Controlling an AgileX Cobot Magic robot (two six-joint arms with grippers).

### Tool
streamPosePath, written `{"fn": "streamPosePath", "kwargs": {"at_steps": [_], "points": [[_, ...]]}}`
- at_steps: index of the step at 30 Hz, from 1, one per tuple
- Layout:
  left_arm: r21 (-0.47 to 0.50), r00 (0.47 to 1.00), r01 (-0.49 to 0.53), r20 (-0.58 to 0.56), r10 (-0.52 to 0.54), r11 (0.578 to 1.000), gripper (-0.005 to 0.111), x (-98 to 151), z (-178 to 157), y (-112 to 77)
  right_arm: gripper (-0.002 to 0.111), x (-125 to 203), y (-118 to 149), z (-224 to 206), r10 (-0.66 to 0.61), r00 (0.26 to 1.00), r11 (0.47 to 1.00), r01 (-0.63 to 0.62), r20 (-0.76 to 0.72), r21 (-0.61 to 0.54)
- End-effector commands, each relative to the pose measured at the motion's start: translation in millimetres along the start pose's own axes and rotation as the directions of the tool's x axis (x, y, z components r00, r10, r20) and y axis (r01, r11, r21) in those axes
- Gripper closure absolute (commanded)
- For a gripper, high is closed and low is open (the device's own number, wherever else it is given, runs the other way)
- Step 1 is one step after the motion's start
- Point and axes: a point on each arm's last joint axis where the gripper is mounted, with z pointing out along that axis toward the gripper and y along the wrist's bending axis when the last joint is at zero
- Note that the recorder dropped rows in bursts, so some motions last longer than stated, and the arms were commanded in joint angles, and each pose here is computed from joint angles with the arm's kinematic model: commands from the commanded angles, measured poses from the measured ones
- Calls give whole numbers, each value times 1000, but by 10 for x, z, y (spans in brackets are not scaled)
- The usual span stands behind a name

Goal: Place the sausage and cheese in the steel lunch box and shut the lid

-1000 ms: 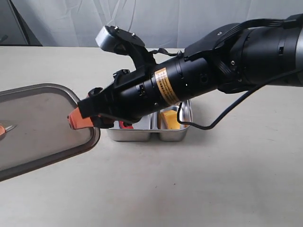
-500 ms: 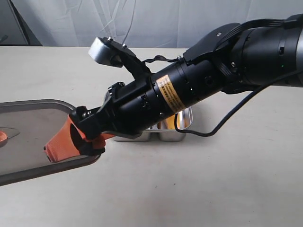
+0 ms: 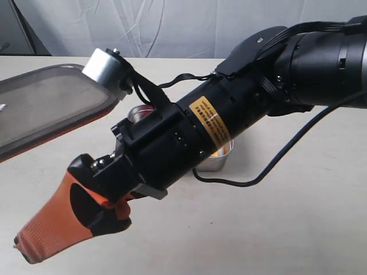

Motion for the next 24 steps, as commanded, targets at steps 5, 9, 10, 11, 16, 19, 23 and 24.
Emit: {"fn": "streamPosePath", "kwargs": {"at_steps": [5,9,10,11,16,19,23,24], "points": [[151,996,-23,-85,36,988,107,81,-5,-133,4,-21,68,-36,-80,997,997,80,11,-7],[189,997,-39,-51,50,981,107,53,-9,-168,4,-21,70,-36,-86,996,996,86,11,-7],[194,997,-49,-41,58,980,107,46,-10,-173,4,-21,70,-36,-81,997,997,81,11,-7],[201,997,-54,-38,63,978,107,44,-11,-179,4,-21,70,-36,-81,997,997,81,11,-7],[188,998,-44,-29,50,981,107,27,-36,-122,4,-25,62,-36,-81,997,997,81,15,1],[157,998,-49,-30,55,986,107,21,-69,-34,4,-27,58,-42,-103,995,995,103,17,5],[139,998,-38,-37,43,990,107,16,-128,73,4,-60,-32,-176,-110,993,993,108,52,39],[145,998,-36,-42,42,989,107,19,-139,81,4,-73,-74,-238,-94,993,994,90,68,55]]}}
